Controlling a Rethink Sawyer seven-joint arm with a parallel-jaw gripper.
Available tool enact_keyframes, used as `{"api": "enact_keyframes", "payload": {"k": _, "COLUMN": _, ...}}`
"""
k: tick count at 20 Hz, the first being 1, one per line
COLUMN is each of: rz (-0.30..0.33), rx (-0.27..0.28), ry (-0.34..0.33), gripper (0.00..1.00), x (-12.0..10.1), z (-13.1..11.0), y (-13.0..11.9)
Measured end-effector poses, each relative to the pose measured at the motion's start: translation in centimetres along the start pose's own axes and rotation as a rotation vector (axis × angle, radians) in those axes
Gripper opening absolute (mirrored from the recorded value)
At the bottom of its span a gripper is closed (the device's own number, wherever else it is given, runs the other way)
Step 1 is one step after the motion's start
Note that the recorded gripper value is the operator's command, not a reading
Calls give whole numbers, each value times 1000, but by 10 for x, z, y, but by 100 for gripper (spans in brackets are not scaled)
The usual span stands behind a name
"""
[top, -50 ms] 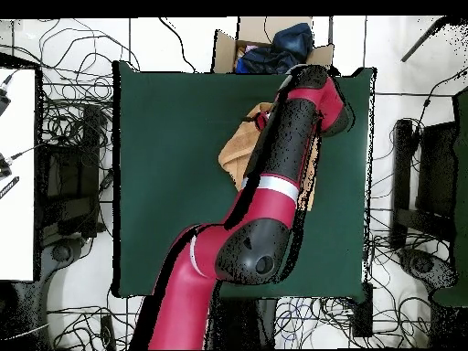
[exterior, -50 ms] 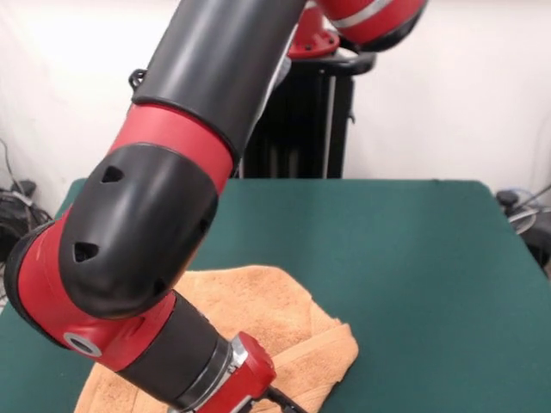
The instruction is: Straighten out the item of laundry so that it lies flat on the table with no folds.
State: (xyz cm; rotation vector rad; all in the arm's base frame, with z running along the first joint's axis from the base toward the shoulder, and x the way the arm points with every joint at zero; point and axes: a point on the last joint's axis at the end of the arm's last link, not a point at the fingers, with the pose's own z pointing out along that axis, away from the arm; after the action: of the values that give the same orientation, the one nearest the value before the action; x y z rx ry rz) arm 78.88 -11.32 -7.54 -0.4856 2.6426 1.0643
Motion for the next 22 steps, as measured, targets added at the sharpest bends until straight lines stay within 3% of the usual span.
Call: {"api": "enact_keyframes", "payload": {"k": 22, "rz": -60, "rx": 64, "ry": 140, "gripper": 100, "x": -14, "z": 4, "y": 11}}
